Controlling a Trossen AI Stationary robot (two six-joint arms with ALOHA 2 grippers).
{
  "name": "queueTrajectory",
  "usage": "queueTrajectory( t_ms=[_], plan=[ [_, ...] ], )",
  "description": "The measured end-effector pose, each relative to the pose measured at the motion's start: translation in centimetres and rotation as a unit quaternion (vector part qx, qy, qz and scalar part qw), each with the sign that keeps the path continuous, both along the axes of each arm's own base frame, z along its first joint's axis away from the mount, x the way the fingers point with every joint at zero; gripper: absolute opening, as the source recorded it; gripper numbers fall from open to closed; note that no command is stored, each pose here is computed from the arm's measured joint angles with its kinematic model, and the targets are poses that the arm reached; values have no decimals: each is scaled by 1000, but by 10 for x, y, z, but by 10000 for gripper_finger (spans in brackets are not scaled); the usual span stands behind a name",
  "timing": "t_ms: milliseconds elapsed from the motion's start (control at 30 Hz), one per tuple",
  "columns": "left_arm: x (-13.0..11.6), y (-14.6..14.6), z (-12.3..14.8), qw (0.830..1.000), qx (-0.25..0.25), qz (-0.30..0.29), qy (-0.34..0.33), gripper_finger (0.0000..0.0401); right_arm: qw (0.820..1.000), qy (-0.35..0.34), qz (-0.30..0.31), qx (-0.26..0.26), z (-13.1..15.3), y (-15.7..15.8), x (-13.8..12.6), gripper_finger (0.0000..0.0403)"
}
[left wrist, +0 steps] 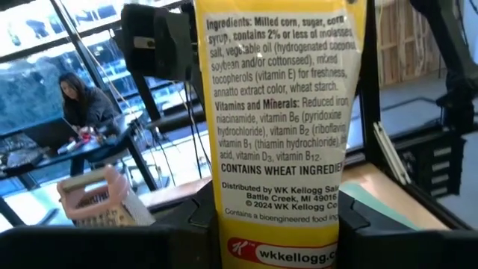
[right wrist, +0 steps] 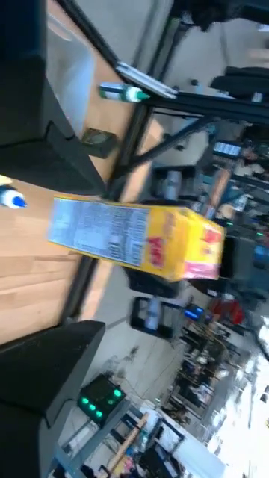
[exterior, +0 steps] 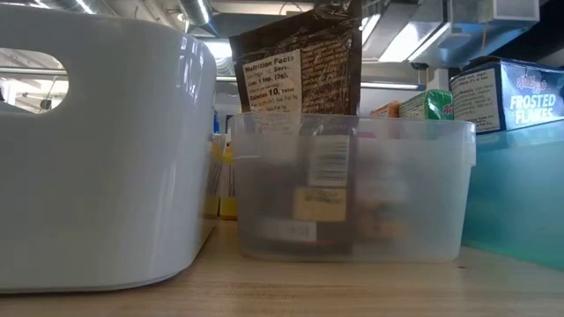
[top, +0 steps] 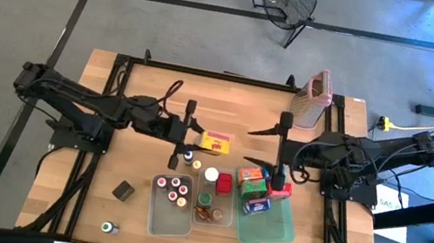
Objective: Pick & Place Kitchen Items
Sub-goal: Put the yellow cereal box into the blue bin
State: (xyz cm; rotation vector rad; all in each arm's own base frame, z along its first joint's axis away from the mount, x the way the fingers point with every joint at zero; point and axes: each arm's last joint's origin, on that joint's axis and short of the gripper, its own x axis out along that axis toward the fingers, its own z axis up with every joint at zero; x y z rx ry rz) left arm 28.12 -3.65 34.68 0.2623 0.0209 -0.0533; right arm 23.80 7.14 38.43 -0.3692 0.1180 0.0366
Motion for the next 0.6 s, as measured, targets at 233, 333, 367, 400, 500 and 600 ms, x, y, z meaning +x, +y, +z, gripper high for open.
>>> queueTrajectory(
  t_ms=[233, 333, 367, 400, 500, 600],
  plan=[
    [8, -1, -3, 1000, 6, 0, -11, 126, 1000, -29, -4, 6, 1, 2, 11, 291],
    [9, -1, -5, 1000, 7, 0, -5, 127, 999, -34, -4, -5, -2, 3, 18, 291],
    [9, -1, -5, 1000, 8, 0, -7, 126, 999, -34, -5, -8, -3, 3, 21, 291],
    [8, -1, -4, 1000, 10, 0, -8, 125, 999, -36, -6, -8, -4, 3, 23, 291],
    [8, -1, -5, 1000, 12, 0, -5, 122, 999, -41, -8, -9, -6, 4, 29, 291],
    [8, -1, -5, 1000, 13, -3, -5, 123, 999, -43, -6, -19, -8, 5, 33, 291]
  ],
)
